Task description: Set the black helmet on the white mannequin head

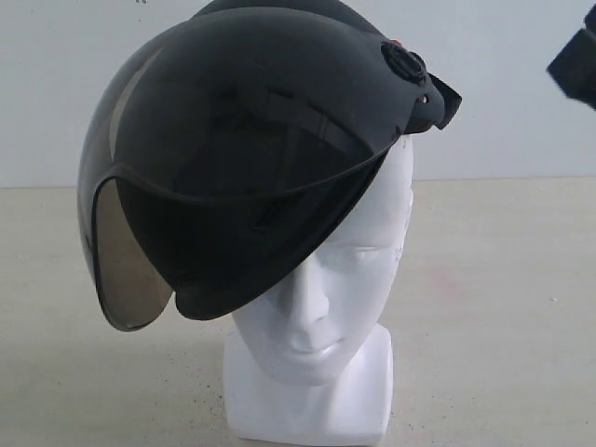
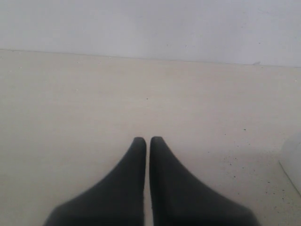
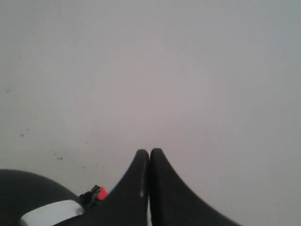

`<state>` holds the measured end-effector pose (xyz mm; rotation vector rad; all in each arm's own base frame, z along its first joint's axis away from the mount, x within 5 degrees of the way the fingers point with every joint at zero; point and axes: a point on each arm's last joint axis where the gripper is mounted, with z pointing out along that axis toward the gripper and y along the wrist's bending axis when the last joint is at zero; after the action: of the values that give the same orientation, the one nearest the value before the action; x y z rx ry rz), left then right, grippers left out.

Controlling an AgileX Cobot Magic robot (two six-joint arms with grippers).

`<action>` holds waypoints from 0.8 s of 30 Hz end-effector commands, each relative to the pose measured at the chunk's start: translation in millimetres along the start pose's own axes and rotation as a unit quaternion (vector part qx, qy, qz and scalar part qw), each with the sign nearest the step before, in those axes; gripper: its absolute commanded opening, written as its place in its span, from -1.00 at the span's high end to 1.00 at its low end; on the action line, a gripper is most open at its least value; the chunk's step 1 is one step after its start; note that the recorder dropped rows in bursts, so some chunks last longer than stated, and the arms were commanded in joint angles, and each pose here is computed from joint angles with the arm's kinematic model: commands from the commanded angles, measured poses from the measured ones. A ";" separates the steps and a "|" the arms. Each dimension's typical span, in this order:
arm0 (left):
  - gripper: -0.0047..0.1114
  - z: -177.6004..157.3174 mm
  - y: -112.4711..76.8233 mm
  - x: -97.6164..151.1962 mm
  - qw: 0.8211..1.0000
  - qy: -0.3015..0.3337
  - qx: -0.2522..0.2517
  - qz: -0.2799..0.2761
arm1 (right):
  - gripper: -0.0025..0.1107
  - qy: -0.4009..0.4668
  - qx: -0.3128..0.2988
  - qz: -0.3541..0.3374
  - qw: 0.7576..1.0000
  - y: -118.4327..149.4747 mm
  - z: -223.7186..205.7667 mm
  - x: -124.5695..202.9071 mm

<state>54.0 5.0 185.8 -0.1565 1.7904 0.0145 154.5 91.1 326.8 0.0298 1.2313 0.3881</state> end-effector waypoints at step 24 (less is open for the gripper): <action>0.84 0.1 -0.5 1.0 1.000 0.001 0.004 -0.009 | 0.96 0.096 -0.007 -0.075 0.993 -0.1 -2.3 -24.8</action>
<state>54.0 5.0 185.8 -0.1565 1.7904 0.0145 150.2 91.8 333.6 -0.1289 1.3839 0.3057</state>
